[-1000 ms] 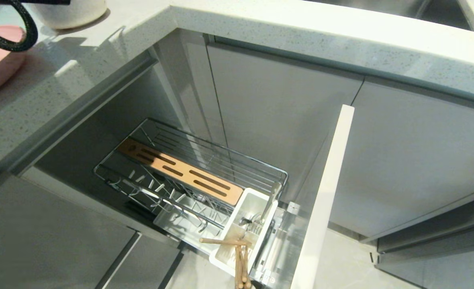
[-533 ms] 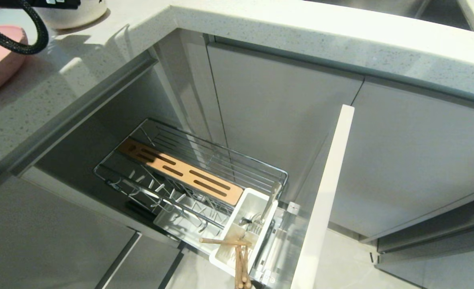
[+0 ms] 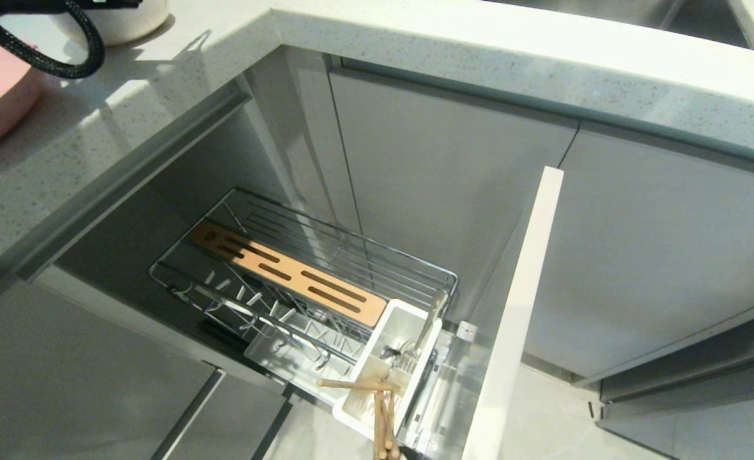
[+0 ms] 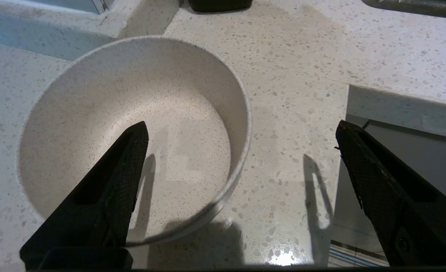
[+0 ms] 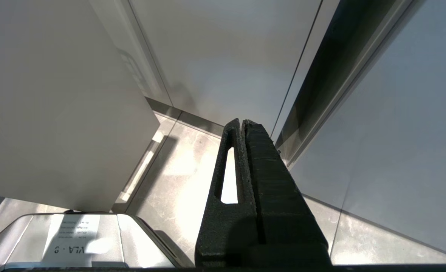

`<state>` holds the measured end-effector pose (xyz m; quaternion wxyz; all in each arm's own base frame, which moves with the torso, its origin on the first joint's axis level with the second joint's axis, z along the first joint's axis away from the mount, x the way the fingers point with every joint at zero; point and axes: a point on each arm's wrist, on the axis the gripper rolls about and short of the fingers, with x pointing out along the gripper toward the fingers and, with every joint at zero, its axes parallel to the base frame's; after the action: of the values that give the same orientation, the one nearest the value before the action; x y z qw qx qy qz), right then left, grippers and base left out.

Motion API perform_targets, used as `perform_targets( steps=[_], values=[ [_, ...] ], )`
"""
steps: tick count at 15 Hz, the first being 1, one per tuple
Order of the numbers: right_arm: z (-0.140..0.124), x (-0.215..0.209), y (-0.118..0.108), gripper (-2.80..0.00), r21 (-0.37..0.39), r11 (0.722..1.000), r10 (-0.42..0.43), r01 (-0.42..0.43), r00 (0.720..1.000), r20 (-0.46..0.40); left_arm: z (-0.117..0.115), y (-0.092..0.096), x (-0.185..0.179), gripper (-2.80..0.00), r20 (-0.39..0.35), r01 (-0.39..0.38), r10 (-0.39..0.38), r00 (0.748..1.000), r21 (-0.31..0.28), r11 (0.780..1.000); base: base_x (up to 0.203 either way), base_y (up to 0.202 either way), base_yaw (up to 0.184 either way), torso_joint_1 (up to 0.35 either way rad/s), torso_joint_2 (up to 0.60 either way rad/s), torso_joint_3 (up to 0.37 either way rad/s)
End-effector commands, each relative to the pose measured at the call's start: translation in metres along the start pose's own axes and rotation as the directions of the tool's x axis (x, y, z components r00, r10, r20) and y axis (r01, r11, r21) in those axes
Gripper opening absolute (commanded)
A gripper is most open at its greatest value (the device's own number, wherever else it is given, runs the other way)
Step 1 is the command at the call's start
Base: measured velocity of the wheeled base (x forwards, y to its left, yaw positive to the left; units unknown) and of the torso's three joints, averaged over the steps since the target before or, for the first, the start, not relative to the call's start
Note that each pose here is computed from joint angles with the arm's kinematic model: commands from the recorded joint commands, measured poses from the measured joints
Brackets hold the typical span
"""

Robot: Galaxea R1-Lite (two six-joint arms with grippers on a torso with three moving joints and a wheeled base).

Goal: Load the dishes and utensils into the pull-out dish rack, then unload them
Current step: Pick up the bowl and place it in the cupboard

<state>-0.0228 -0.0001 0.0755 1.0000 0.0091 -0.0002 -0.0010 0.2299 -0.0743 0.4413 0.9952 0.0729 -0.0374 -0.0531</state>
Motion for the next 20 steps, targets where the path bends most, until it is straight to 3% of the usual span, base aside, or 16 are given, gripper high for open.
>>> perform_targets(
  steps=[1,20],
  values=[
    [0.0,0.0,0.0,-2.8,0.0,1.0,0.0,0.0,1.0,-0.002,-0.003,0.001,0.004,0.0,-0.012,-0.003,0.003,1.0,0.001,1.0,0.0,0.0,0.0,0.0,0.0,0.0],
    [0.0,0.0,0.0,-2.8,0.0,1.0,0.0,0.0,1.0,-0.002,-0.013,0.001,0.017,0.0,-0.049,-0.002,0.0,0.999,-0.034,0.999,0.0,0.0,0.0,0.0,0.0,0.0]
  ],
)
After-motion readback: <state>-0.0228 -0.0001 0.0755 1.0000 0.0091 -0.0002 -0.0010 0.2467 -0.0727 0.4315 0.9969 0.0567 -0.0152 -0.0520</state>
